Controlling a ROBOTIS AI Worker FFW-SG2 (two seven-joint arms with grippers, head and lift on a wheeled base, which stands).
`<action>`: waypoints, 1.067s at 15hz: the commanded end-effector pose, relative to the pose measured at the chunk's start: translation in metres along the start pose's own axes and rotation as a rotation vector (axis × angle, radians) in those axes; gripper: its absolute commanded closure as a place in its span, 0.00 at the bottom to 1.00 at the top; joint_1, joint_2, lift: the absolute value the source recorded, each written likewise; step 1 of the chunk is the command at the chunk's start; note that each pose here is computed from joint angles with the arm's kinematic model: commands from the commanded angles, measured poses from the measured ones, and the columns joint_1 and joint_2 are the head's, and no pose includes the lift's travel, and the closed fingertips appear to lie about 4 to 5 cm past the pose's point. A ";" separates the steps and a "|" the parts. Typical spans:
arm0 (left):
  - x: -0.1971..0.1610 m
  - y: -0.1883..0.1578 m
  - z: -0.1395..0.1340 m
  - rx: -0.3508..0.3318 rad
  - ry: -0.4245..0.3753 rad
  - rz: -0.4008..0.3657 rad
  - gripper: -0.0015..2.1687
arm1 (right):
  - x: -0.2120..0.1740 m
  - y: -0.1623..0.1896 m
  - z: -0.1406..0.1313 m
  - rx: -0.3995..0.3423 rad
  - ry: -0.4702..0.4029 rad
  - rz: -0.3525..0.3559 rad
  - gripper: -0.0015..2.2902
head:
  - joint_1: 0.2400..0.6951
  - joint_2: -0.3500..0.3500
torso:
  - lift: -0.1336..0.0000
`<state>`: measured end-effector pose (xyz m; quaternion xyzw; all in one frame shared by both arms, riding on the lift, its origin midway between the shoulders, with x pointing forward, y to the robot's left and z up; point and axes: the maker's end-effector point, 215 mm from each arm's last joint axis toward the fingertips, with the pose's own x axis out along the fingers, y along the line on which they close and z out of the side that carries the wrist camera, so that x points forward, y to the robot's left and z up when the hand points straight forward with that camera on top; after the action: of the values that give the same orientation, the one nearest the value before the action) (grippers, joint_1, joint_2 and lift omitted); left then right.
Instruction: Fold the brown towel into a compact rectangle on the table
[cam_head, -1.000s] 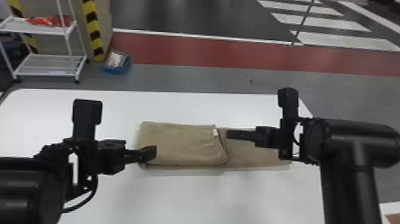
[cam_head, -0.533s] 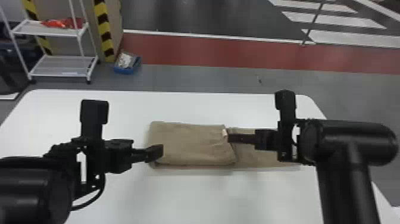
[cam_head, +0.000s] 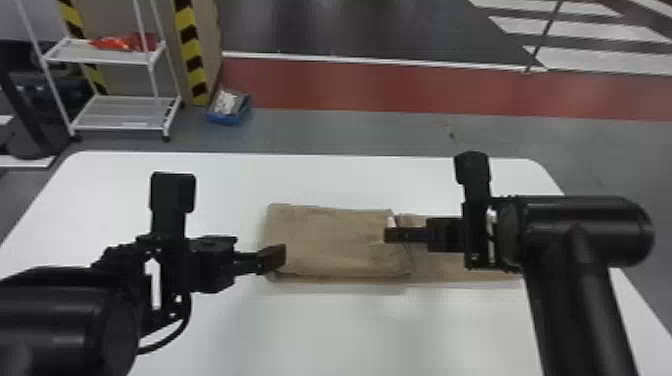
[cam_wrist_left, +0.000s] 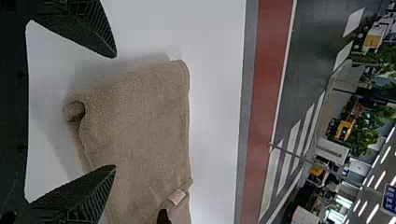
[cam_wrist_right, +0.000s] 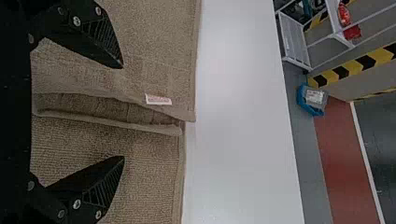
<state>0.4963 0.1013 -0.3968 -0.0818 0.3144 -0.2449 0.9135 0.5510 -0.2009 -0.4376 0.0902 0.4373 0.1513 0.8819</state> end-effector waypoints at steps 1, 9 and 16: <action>0.001 -0.001 0.000 -0.004 -0.001 -0.002 0.02 | 0.002 -0.001 0.000 -0.002 0.008 -0.005 0.13 | 1.00 0.35 | 0.07; 0.002 0.000 -0.003 -0.007 0.004 0.001 0.02 | 0.007 0.005 0.004 -0.006 0.004 0.006 0.30 | 1.00 0.36 | 0.07; 0.002 0.001 -0.005 -0.010 0.006 -0.005 0.02 | 0.007 0.005 0.002 -0.005 0.007 0.010 0.43 | 1.00 0.36 | 0.07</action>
<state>0.4949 0.1033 -0.4025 -0.0844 0.3189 -0.2437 0.9121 0.5566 -0.1937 -0.4399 0.0894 0.4385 0.1574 0.8803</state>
